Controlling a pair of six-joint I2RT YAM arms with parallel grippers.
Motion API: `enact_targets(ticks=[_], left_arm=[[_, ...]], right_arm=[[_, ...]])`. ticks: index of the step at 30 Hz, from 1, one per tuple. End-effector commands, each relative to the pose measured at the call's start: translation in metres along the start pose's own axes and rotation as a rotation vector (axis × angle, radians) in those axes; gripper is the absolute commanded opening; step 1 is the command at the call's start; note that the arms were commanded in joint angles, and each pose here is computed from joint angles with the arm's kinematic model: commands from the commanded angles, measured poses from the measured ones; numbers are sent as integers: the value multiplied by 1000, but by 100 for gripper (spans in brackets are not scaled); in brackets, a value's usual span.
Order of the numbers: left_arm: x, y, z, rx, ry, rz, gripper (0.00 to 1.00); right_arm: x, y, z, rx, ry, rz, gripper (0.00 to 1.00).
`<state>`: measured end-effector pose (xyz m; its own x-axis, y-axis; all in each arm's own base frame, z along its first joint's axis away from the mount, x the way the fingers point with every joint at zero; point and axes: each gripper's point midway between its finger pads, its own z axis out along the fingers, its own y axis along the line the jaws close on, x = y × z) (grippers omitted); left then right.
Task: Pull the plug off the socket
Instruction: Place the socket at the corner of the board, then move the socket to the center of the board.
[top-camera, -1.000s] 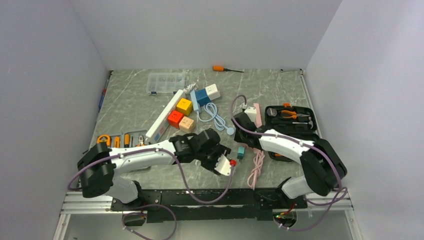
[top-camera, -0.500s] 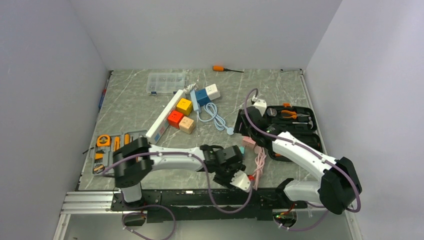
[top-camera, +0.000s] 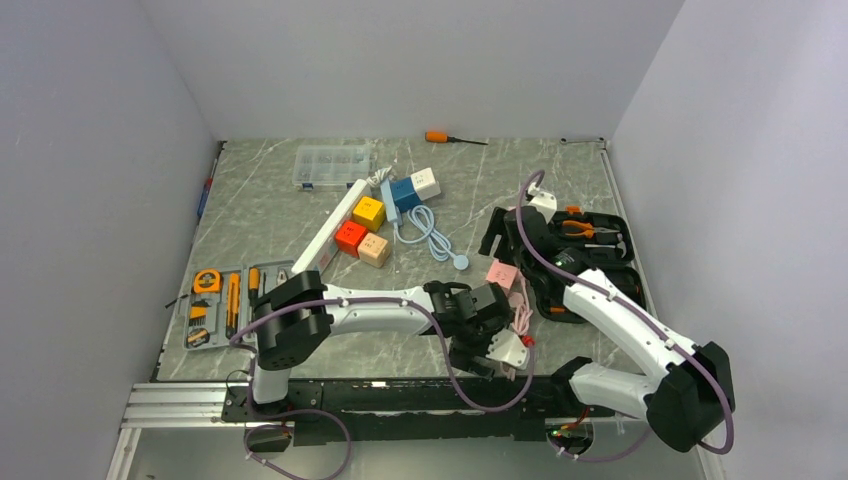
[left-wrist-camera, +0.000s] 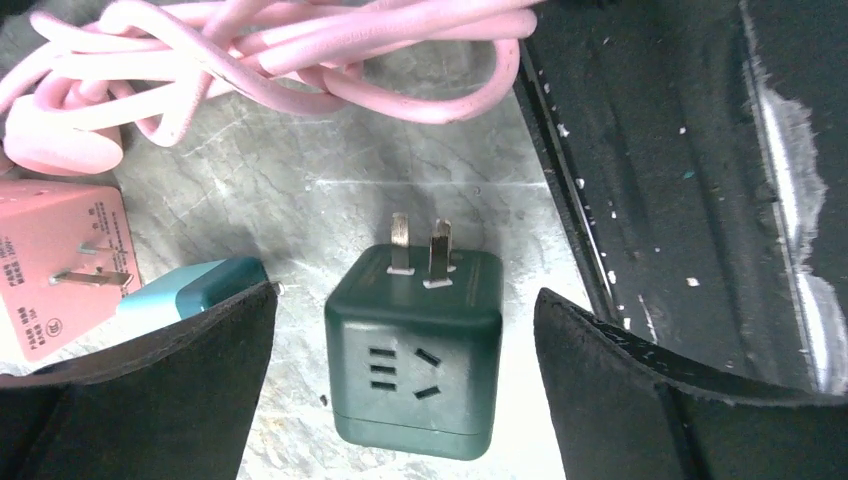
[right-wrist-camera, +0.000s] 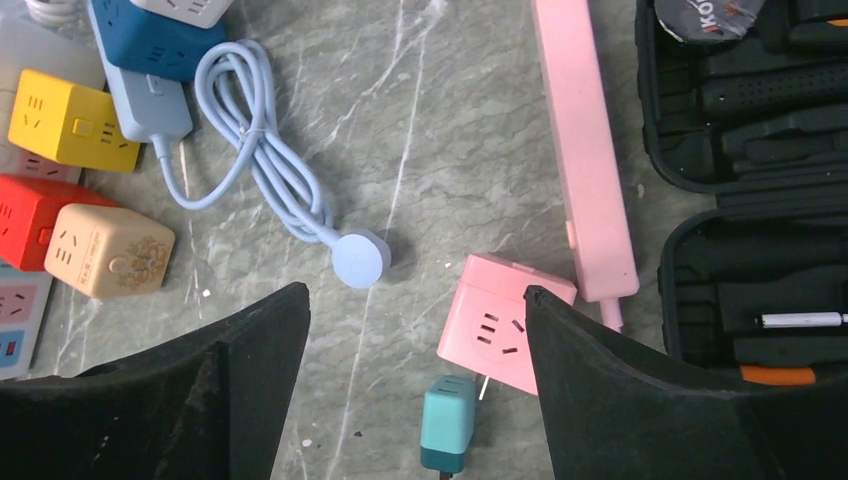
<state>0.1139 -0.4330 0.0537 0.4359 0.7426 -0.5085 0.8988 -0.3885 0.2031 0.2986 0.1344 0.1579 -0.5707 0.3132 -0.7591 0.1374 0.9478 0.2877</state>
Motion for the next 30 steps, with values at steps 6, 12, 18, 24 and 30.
enact_targets(ticks=[6,12,18,24,30], left_arm=[[-44,-1,-89,113,-122,-63,99],[-26,18,-171,53,-165,-195,99],[47,86,-245,-225,-78,-404,99],[188,150,-291,-548,-18,-808,99],[296,156,-297,-631,133,-1019,99]], right_arm=[[-19,-5,0,-1,-22,-24,82],[-40,9,11,-15,-33,-48,84],[-44,50,48,-98,20,-68,88],[-23,102,97,-150,96,-145,88],[-3,129,141,-147,133,-175,88]])
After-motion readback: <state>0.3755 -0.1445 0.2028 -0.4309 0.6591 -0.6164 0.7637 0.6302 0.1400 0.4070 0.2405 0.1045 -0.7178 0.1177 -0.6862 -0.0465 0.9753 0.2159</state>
